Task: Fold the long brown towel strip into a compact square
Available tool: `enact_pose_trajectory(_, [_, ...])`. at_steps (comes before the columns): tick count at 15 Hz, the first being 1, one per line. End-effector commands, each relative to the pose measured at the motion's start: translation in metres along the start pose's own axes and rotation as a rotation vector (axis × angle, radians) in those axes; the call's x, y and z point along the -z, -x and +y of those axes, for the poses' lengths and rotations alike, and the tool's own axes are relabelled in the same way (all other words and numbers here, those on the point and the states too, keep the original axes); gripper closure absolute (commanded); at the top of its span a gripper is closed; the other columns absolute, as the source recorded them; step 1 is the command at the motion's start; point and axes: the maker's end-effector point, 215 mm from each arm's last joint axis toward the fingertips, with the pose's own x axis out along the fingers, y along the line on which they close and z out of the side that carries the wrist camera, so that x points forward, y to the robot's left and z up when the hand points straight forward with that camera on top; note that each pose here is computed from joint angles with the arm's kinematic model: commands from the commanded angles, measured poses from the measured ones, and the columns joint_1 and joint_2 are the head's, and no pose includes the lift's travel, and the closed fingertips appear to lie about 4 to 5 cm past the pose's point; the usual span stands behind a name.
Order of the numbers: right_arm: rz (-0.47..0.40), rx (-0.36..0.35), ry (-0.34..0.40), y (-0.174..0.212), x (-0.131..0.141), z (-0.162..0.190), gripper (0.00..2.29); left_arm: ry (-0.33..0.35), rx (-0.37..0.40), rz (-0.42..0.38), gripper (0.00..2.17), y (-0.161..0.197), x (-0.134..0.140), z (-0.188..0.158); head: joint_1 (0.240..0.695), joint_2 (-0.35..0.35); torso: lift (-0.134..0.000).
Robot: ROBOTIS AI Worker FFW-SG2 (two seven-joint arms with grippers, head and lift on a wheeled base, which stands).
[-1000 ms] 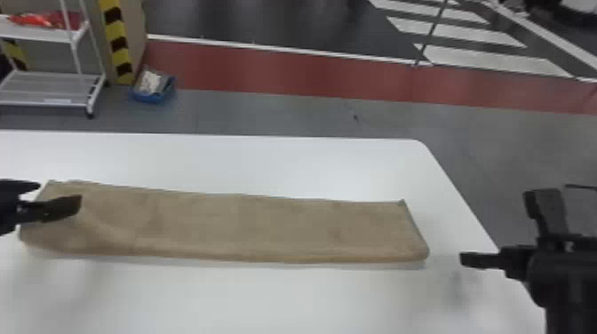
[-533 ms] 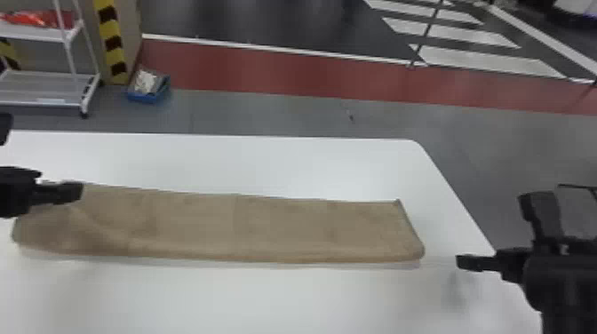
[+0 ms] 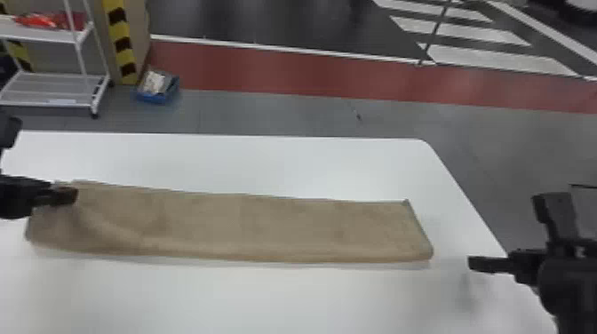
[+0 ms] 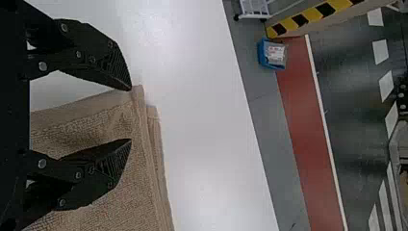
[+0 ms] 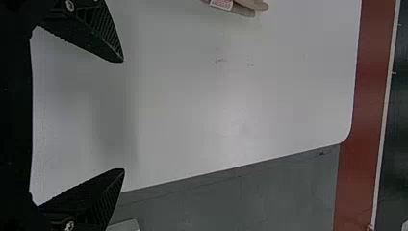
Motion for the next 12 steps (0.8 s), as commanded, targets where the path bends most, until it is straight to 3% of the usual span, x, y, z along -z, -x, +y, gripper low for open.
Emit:
enact_pose_trajectory(1, [0.000, 0.000, 0.002, -0.0001, -0.0006, 0.0003, 0.07, 0.004, -0.002, 0.005, 0.63, -0.0009, 0.0014, 0.0029, 0.695, -0.220, -0.125])
enact_pose_trajectory(2, [0.001, 0.001, 0.002, 0.0000, -0.0004, 0.0000, 0.07, 0.004, 0.000, 0.004, 0.67, -0.0009, 0.0018, 0.0026, 0.695, -0.218, -0.125])
enact_pose_trajectory(3, [0.002, 0.000, 0.001, 0.0002, 0.0008, -0.0003, 0.07, 0.005, 0.001, 0.008, 0.85, -0.0009, 0.0034, 0.0030, 0.695, -0.217, -0.125])
enact_pose_trajectory(5, [0.003, 0.000, 0.001, 0.0001, 0.0017, -0.0002, 0.07, 0.006, 0.005, 0.013, 0.92, -0.0019, 0.0070, 0.0022, 0.695, -0.216, -0.125])
enact_pose_trajectory(8, [0.004, -0.001, 0.002, -0.0002, 0.0015, 0.0004, 0.07, 0.010, 0.007, 0.011, 1.34, -0.0011, 0.0067, 0.0032, 0.695, -0.217, -0.125])
enact_pose_trajectory(12, [0.008, -0.001, -0.001, -0.0021, 0.0027, 0.0011, 0.07, 0.033, 0.027, -0.018, 1.47, 0.0070, 0.0048, 0.0044, 0.695, -0.217, -0.125])
